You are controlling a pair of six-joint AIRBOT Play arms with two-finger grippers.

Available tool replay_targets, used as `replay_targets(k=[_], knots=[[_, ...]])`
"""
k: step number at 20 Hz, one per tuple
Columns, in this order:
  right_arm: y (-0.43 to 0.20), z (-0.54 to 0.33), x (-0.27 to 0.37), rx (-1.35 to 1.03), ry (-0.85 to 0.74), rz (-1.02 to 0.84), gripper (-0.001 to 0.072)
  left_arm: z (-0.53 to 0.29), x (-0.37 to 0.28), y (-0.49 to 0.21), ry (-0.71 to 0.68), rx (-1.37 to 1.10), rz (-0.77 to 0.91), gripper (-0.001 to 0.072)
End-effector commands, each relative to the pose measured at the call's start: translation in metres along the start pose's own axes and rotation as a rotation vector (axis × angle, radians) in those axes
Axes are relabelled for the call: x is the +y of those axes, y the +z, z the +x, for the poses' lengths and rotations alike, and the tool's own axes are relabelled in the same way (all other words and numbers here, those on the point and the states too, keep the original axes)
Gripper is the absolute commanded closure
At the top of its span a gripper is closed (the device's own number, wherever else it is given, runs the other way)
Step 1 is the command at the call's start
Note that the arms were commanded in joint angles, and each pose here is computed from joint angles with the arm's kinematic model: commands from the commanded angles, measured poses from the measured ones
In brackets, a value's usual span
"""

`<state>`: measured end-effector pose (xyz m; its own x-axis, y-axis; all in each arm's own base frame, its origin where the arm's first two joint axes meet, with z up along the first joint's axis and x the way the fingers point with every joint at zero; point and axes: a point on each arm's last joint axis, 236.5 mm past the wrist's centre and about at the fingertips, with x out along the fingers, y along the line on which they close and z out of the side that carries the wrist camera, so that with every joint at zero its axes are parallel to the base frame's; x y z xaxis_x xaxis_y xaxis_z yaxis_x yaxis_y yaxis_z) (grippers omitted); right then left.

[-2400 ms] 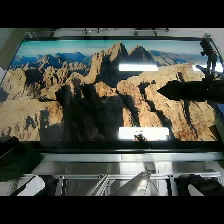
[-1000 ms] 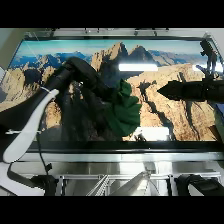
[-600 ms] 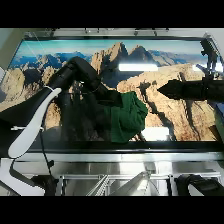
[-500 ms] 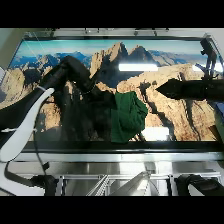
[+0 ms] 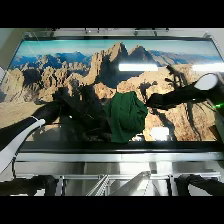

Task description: Fold the shirts.

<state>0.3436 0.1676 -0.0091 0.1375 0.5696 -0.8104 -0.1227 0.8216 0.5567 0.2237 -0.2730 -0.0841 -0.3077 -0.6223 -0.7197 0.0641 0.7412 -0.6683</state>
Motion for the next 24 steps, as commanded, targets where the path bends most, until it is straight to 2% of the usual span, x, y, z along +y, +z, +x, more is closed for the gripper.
replay_targets(k=[1, 4, 5, 6, 7, 8, 9, 12, 15, 18, 20, 24], knots=[[-0.004, 0.046, -0.005, 0.083, 0.093, 0.037, 0.0276, 0.031, 0.004, 0.001, 0.028, 0.019, -0.003, -0.0004], [-0.006, 0.072, 0.005, 0.108, 0.176, 0.063, 0.028, 0.056, -0.003, 0.011, 0.041, 0.073, 0.031, 0.001], [-0.005, 0.078, 0.008, 0.107, 0.189, 0.062, 0.0305, 0.062, -0.005, 0.014, 0.043, 0.089, 0.04, 0.0067], [-0.005, 0.083, 0.009, 0.105, 0.188, 0.058, 0.0439, 0.066, -0.008, 0.017, 0.043, 0.104, 0.051, 0.0183], [-0.005, 0.085, 0.012, 0.103, 0.192, 0.049, 0.0509, 0.07, -0.01, 0.019, 0.043, 0.123, 0.064, 0.0369], [-0.005, 0.085, 0.017, 0.099, 0.206, 0.036, 0.0648, 0.071, -0.013, 0.02, 0.038, 0.136, 0.069, 0.063], [-0.002, 0.08, 0.026, 0.083, 0.239, 0.014, 0.0689, 0.069, -0.018, 0.021, 0.03, 0.144, 0.081, 0.0687], [0.02, 0.036, 0.047, -0.027, 0.269, -0.069, 0.069, 0.037, -0.054, 0.025, -0.015, 0.131, 0.214, 0.0684], [0.049, -0.082, 0.081, -0.286, 0.295, -0.225, 0.069, -0.06, -0.124, 0.032, -0.076, -0.035, 0.412, 0.0684], [0.038, -0.228, 0.122, -0.664, 0.188, -0.471, 0.069, -0.212, -0.208, 0.016, -0.089, -0.454, 0.658, 0.0683], [0.012, -0.295, 0.146, -0.884, 0.079, -0.581, 0.069, -0.319, -0.258, -0.028, -0.067, -0.802, 0.814, 0.0681], [-0.046, -0.363, 0.191, -1.157, -0.044, -0.713, 0.0689, -0.421, -0.287, -0.126, 0.055, -1.162, 0.943, 0.068]])
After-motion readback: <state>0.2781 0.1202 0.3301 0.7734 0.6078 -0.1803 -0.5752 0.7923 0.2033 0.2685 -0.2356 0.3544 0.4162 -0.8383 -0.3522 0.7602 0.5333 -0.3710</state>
